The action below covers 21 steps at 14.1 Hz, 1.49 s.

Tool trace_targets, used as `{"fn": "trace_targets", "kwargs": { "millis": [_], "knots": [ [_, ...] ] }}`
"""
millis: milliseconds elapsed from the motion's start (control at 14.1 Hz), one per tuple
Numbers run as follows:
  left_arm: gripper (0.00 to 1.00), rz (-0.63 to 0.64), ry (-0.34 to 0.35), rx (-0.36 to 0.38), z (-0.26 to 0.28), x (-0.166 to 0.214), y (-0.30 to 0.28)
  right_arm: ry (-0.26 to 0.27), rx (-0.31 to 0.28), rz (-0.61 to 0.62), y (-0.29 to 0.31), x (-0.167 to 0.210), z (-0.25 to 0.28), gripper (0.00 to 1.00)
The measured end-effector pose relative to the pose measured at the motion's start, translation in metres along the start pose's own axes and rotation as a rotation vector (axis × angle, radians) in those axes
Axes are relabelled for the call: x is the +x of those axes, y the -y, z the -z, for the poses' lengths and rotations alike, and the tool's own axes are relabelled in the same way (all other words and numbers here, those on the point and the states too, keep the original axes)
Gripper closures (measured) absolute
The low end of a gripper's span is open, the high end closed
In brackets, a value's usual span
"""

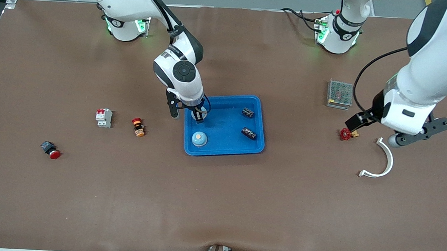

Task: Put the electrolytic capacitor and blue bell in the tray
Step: 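Lower the right gripper's bell into the tray while the left gripper withdraws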

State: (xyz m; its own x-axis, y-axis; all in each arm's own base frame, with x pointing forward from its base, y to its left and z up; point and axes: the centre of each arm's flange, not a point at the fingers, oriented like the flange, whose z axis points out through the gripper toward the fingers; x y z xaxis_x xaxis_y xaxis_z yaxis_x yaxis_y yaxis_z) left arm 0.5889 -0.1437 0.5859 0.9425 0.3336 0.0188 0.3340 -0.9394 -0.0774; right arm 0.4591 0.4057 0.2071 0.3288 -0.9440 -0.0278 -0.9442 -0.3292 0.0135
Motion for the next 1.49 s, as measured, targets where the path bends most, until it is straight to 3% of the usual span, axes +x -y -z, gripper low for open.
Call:
{"fn": "trace_targets", "kwargs": {
  "millis": [212, 637, 849, 1203, 1486],
  "knots": [
    [0.0, -0.109, -0.001, 0.044, 0.025, -0.007, 0.033, -0.004, -0.001, 0.001, 0.005, -0.007, -0.011, 0.31],
    [0.0, -0.222, 0.02, 0.007, 0.052, -0.002, 0.099, -0.025, 0.002, 0.004, 0.013, -0.006, -0.023, 0.28],
    [0.0, -0.265, 0.021, 0.008, 0.056, 0.001, 0.119, -0.036, 0.003, 0.019, 0.019, 0.001, -0.02, 0.01],
    [0.0, -0.287, 0.015, 0.008, 0.062, -0.002, 0.131, -0.095, -0.068, 0.065, 0.047, 0.023, 0.011, 0.0],
    [0.0, -0.285, 0.003, 0.005, 0.063, -0.006, 0.134, -0.088, -0.066, 0.119, 0.073, 0.05, 0.038, 0.0]
  ]
}}
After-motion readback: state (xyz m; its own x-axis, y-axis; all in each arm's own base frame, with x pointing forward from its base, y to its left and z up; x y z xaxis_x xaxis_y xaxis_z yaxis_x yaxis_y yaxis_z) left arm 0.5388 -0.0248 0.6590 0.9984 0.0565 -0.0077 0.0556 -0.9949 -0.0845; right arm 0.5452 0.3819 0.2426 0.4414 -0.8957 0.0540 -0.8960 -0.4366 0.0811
